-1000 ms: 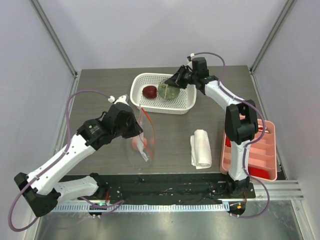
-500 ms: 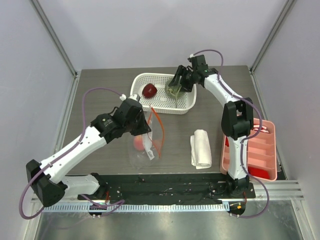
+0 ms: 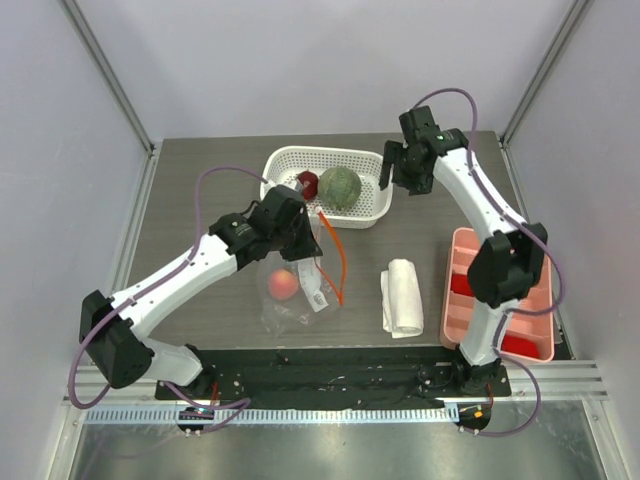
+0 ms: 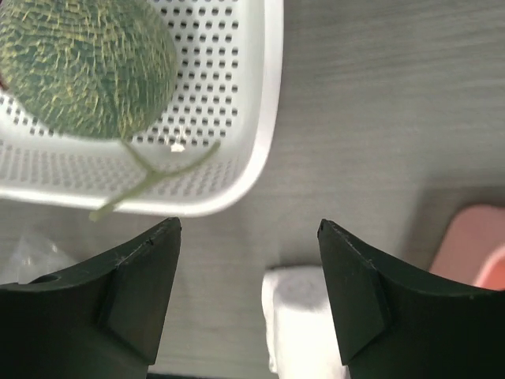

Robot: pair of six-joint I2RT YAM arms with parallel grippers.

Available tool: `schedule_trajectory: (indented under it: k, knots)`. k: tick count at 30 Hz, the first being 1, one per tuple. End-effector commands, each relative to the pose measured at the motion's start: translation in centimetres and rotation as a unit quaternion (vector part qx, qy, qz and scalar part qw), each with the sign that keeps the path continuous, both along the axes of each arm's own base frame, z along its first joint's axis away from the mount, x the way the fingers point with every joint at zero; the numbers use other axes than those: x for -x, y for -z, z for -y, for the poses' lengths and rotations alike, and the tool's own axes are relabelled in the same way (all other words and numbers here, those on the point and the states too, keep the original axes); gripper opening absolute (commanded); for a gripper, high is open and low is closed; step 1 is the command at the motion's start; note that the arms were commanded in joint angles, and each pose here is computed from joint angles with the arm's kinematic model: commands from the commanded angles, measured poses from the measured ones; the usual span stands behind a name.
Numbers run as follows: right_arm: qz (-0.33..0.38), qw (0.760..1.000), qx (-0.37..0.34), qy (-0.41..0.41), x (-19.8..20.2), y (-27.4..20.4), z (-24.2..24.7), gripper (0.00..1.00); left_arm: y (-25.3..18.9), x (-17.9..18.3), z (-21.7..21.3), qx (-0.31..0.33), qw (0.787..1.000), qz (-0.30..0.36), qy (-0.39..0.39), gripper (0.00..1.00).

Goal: Open the zip-top bag and remove the fake food

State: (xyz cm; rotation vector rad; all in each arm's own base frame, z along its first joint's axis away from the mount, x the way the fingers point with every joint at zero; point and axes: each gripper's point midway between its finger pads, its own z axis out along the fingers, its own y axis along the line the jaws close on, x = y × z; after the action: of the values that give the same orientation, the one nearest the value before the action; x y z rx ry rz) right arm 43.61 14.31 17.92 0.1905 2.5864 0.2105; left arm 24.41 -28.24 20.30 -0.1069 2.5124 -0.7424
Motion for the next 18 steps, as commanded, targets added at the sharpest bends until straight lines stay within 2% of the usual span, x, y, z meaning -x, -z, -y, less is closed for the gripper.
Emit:
schedule_trajectory:
  k: [1, 2, 5, 6, 7, 8, 9, 11, 12, 18]
  knots:
    - [0.045, 0.998, 0.007, -0.052, 5.4, -5.1, -1.0, 0.75, -2.6, -0.8, 1.8, 0.037, 0.998, 0.031, 0.026, 0.00]
    - [0.057, 0.996, -0.012, -0.062, 6.7, -6.6, -1.7, 0.72, -2.3, -0.9, 1.9, 0.035, 0.999, 0.030, 0.026, 0.00]
    - [0.026, 0.990, -0.090, -0.104, 11.0, -6.6, -6.5, 0.59, -2.1, -1.0, 2.2, 0.037, 0.999, 0.027, 0.029, 0.00]
    - [0.036, 0.986, -0.126, -0.105, 12.1, -7.9, -8.1, 0.49, -2.2, -1.0, 2.3, 0.038, 0.999, 0.026, 0.030, 0.00]
    - [0.014, 0.978, -0.159, -0.133, 14.2, -7.6, -10.5, 0.45, -2.3, -1.0, 2.4, 0.040, 0.998, 0.028, 0.030, 0.00]
    - [0.021, 0.971, -0.187, -0.146, 14.9, -8.4, -12.2, 0.42, -2.2, -1.0, 2.4, 0.039, 0.998, 0.026, 0.031, 0.00]
    - [0.008, 0.967, -0.214, -0.139, 16.0, -8.6, -13.3, 0.36, -2.3, -1.1, 2.5, 0.040, 0.998, 0.028, 0.031, 0.00]
    - [0.001, 0.960, -0.230, -0.158, 18.1, -8.8, -15.7, 0.31, -2.4, -1.1, 2.4, 0.038, 0.998, 0.029, 0.032, 0.00]
    - [-0.001, 0.960, -0.236, -0.149, 18.4, -8.7, -16.2, 0.25, -2.5, -1.0, 2.3, 0.039, 0.998, 0.030, 0.031, 0.00]
    - [0.010, 0.962, -0.234, -0.138, 18.7, -6.9, -16.7, 0.08, -3.3, -0.4, 1.7, 0.047, 0.998, 0.033, 0.026, 0.00]
